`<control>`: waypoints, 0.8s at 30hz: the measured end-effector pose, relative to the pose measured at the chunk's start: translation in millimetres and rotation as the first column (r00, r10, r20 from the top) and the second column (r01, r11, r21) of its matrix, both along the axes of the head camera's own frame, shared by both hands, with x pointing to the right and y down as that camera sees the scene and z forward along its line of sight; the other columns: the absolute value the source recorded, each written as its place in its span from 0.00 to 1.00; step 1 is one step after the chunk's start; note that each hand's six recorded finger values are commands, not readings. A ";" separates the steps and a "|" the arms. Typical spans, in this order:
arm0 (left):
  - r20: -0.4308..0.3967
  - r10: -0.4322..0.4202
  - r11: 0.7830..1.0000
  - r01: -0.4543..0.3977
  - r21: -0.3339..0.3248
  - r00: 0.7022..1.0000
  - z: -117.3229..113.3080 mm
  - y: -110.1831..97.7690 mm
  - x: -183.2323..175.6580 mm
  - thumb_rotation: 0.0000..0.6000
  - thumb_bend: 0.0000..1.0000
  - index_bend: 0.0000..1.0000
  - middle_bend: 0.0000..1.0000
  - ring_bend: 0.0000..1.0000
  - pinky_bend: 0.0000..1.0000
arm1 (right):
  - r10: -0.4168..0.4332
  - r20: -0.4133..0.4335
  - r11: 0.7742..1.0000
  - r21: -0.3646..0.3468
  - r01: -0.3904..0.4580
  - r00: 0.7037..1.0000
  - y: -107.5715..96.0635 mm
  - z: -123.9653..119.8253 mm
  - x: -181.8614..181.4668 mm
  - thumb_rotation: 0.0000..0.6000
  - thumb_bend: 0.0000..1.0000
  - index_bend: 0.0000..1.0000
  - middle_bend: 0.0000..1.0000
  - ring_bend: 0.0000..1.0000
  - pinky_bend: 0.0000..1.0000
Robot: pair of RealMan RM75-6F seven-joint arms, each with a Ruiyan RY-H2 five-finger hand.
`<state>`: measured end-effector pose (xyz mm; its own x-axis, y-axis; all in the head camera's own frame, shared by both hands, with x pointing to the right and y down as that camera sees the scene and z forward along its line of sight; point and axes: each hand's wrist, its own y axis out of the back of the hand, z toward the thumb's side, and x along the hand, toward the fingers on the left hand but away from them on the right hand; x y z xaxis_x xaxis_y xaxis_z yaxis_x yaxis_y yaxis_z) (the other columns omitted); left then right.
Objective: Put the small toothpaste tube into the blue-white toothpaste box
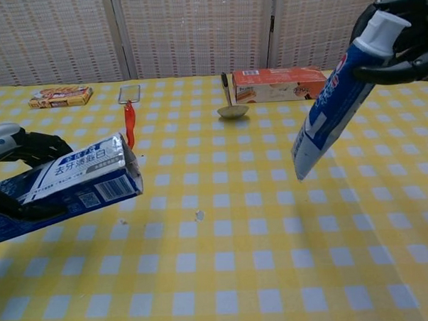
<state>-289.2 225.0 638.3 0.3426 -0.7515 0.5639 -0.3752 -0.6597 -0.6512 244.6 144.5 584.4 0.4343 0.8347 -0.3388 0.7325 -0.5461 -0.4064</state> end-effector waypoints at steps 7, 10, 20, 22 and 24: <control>-0.012 -0.015 1.000 0.015 -0.001 1.000 -1.5 -1.7 -1.4 1.00 0.28 0.48 0.57 0.42 0.39 | 0.086 0.275 0.993 -0.096 -0.061 0.958 -7.5 -11.4 -15.1 1.00 0.57 0.77 0.60 0.75 0.95; -0.022 -0.019 1.000 0.019 -0.011 1.000 -1.5 -2.0 0.3 1.00 0.27 0.48 0.57 0.42 0.39 | 0.112 0.378 0.987 -0.147 -0.060 0.919 -8.1 -14.1 -24.9 1.00 0.57 0.77 0.60 0.75 0.95; -0.121 -0.044 0.997 0.037 -0.063 0.992 -12.5 -0.6 15.3 1.00 0.27 0.48 0.57 0.42 0.39 | 0.104 0.559 0.972 -0.232 0.035 0.822 -7.2 -14.9 -62.4 1.00 0.57 0.77 0.61 0.76 0.95; -0.147 -0.056 0.995 0.044 -0.085 0.988 -14.9 0.1 16.8 1.00 0.27 0.48 0.57 0.42 0.39 | 0.096 0.576 0.970 -0.237 0.054 0.812 -8.5 -15.2 -64.9 1.00 0.57 0.77 0.61 0.76 0.95; -0.181 -0.073 0.991 0.051 -0.123 0.981 -17.1 1.0 18.2 1.00 0.27 0.48 0.57 0.42 0.39 | 0.088 0.592 0.968 -0.240 0.070 0.801 -10.5 -16.0 -66.1 1.00 0.57 0.77 0.61 0.76 0.95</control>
